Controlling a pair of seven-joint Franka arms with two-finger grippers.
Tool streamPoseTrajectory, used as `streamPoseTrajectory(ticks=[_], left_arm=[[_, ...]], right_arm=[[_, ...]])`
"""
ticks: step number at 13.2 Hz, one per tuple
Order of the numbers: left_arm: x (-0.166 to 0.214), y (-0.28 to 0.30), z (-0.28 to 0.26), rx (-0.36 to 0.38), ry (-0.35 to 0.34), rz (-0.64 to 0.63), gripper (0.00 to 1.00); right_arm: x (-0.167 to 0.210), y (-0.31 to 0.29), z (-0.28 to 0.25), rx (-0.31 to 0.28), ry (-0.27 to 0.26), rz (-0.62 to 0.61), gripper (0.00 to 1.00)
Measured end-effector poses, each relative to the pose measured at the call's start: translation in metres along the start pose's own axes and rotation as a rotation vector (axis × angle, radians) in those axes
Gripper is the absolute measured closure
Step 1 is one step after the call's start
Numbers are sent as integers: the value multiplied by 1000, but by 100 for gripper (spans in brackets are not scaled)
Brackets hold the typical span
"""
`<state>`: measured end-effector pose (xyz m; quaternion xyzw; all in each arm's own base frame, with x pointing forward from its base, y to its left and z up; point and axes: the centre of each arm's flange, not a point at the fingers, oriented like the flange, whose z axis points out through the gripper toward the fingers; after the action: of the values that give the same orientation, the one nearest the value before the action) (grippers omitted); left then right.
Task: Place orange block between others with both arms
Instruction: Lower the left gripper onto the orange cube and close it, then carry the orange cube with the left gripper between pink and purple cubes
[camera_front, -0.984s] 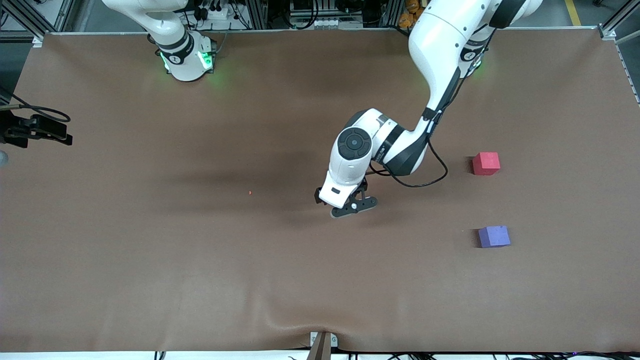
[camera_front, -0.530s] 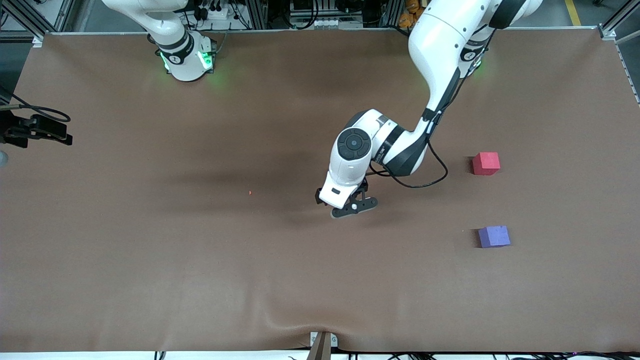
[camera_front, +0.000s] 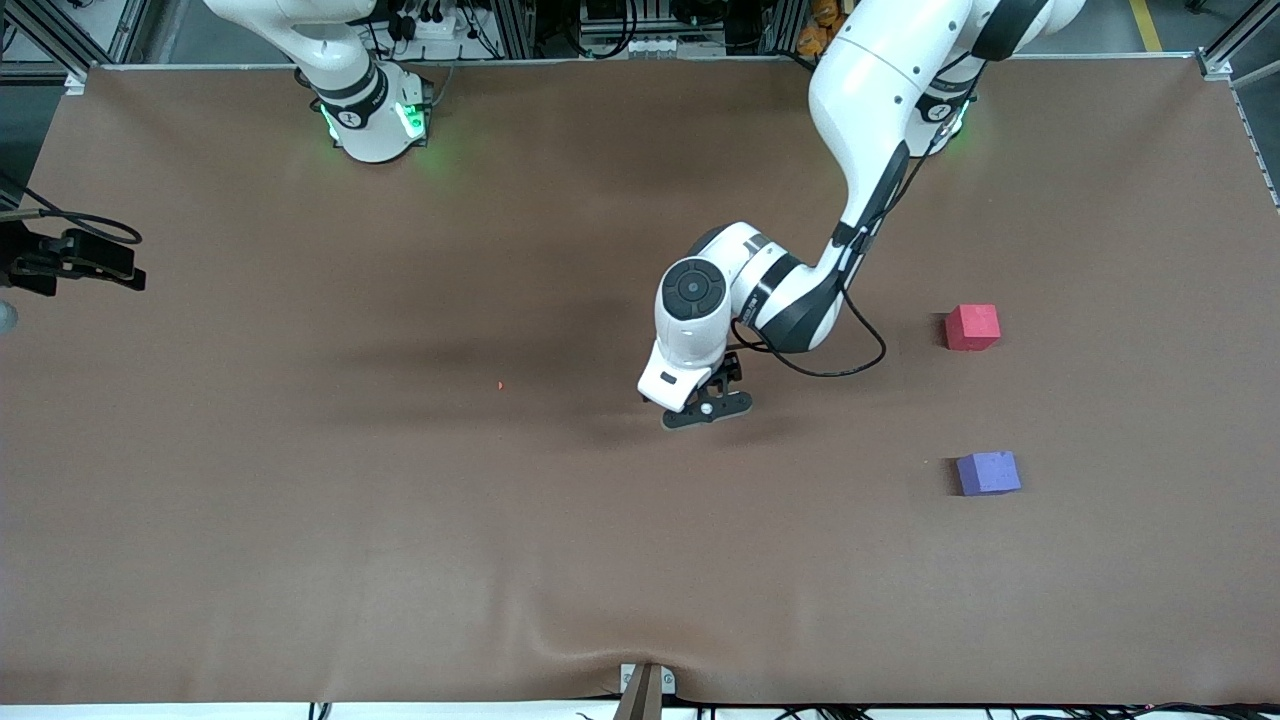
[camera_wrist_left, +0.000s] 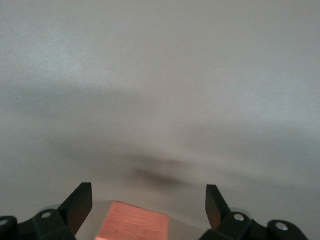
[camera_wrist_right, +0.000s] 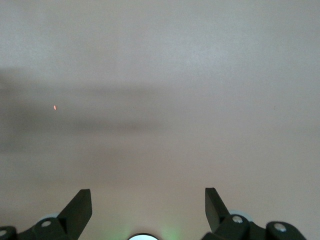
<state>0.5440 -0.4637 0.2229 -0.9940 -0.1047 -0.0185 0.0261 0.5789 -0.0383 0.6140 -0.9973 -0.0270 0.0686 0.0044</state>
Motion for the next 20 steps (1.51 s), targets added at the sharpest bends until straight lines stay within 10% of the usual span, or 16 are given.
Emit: streamPoseTrajectory(ticks=[17, 20], left_arm=[[-58, 4, 25, 34, -82, 209, 0], [-66, 4, 24, 37, -91, 220, 18]], right_arm=[[0, 0, 0, 1, 1, -1, 0], [0, 0, -2, 0, 8, 0, 0]])
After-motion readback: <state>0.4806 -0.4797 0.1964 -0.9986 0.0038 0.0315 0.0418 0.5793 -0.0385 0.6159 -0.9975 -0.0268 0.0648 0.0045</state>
